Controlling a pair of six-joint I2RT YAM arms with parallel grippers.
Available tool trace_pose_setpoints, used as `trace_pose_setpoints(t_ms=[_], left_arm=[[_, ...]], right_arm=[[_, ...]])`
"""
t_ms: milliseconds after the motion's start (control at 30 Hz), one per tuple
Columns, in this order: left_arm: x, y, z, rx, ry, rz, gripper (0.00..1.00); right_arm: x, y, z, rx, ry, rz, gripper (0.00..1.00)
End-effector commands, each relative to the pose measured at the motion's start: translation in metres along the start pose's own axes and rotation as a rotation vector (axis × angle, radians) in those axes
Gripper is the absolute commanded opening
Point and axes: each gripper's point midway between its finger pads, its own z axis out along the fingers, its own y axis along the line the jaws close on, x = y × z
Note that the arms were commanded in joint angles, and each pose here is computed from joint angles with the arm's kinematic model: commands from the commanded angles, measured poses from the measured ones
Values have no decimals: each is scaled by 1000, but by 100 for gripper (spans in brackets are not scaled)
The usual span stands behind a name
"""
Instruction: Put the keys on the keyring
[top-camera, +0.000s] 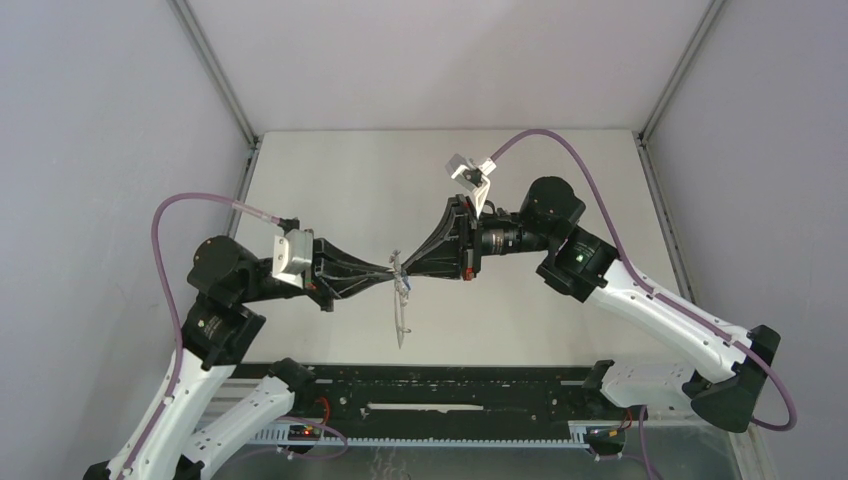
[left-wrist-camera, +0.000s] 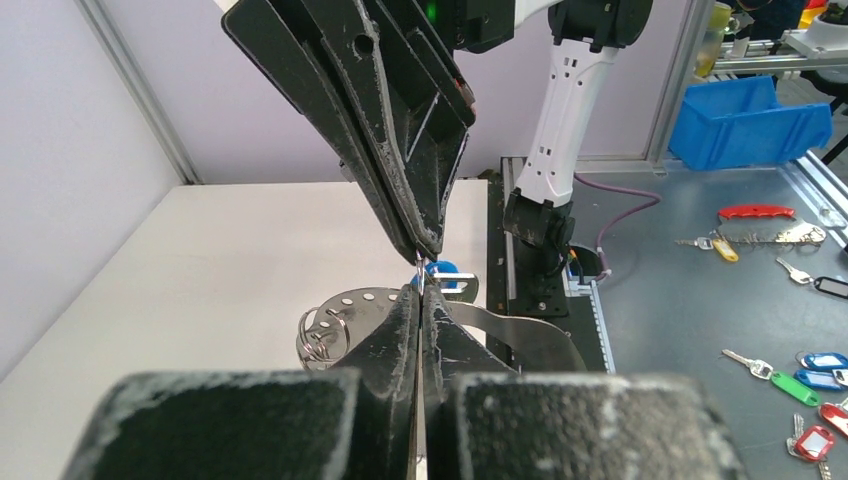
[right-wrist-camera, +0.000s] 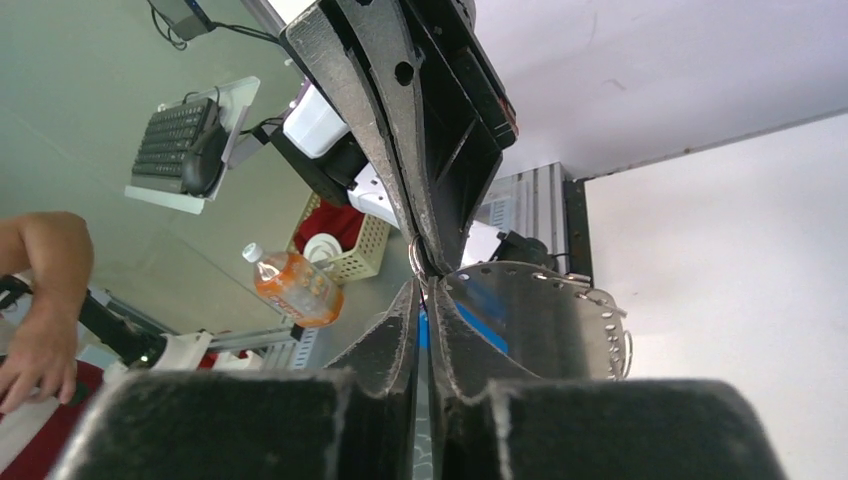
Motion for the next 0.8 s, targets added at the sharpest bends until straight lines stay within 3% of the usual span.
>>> trace_pose_setpoints(t_ms=[0, 33, 767], left_arm=[[-3, 1, 1, 0, -20, 39, 0], [-3, 1, 1, -2, -20, 44, 0], [-11, -1, 1, 19, -31, 99, 0]], right_arm=[[-4, 4, -1, -13, -10, -1, 3], [-4, 4, -1, -13, -10, 0, 0], [11, -18, -1, 37, 43, 103, 0]])
